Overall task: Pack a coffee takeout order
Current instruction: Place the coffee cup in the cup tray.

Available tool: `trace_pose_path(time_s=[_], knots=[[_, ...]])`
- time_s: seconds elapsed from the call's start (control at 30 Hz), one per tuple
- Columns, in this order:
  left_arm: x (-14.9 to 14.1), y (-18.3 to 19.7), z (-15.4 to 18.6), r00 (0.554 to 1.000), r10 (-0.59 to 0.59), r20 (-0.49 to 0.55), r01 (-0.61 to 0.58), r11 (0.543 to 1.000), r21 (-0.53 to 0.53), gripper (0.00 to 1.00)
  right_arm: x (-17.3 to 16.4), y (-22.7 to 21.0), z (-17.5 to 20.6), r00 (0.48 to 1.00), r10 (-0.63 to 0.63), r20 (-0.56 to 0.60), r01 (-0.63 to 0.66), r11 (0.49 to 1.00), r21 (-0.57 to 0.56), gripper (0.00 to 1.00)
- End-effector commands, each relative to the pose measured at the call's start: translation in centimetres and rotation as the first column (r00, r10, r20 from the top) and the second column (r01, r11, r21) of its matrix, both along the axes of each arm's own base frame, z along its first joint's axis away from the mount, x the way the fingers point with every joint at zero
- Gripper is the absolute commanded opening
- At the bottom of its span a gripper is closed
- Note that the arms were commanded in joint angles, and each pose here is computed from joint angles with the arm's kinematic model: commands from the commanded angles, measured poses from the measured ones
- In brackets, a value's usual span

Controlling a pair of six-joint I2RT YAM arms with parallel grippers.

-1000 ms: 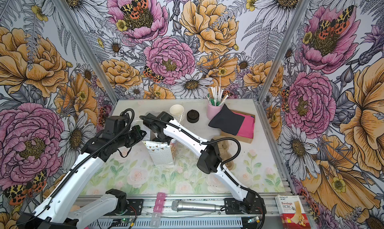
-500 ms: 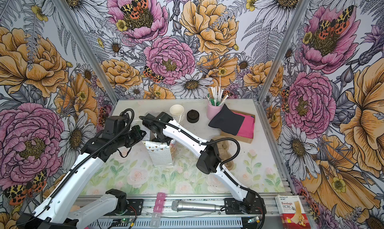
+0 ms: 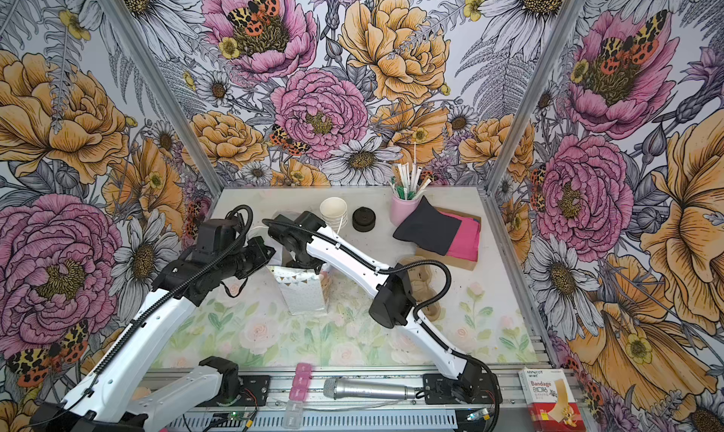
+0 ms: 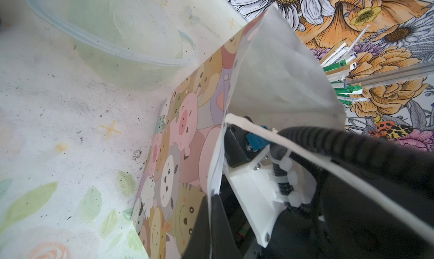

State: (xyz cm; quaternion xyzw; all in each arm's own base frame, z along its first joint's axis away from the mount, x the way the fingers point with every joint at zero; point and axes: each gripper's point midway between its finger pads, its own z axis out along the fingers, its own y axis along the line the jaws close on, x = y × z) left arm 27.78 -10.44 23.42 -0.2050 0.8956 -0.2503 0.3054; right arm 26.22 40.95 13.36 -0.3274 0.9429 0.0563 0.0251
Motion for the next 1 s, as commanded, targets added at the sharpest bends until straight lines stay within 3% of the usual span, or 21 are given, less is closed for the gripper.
trace_pose_path(time_s=[0.0, 0.17, 0.33, 0.77, 0.97], knots=[[0.0, 0.6, -0.2, 1.000, 0.009, 0.006, -0.009, 0.999, 0.045, 0.00, -1.3, 0.2, -3.5, 0.992, -0.034, -0.122, 0.030, 0.999, -0.038, 0.89], [0.0, 0.6, -0.3, 1.000, 0.007, 0.002, -0.007, 0.999, 0.046, 0.00, 0.0, 1.1, -0.8, 0.995, -0.061, -0.079, 0.066, 0.996, 0.058, 0.97], [0.0, 0.5, -0.4, 1.000, 0.004, 0.001, -0.004, 0.999, 0.047, 0.00, 1.1, 1.2, 0.4, 0.994, -0.098, -0.052, 0.103, 0.990, 0.099, 0.99], [0.0, 0.5, -0.5, 1.000, 0.003, 0.001, -0.003, 0.999, 0.053, 0.00, 0.1, -0.3, -2.9, 0.990, -0.095, -0.106, 0.092, 0.995, -0.026, 0.99], [0.1, 0.5, -0.5, 1.000, 0.002, 0.000, -0.002, 0.999, 0.054, 0.00, -0.2, 0.5, -2.8, 0.991, -0.065, -0.113, 0.066, 0.998, 0.003, 0.99]])
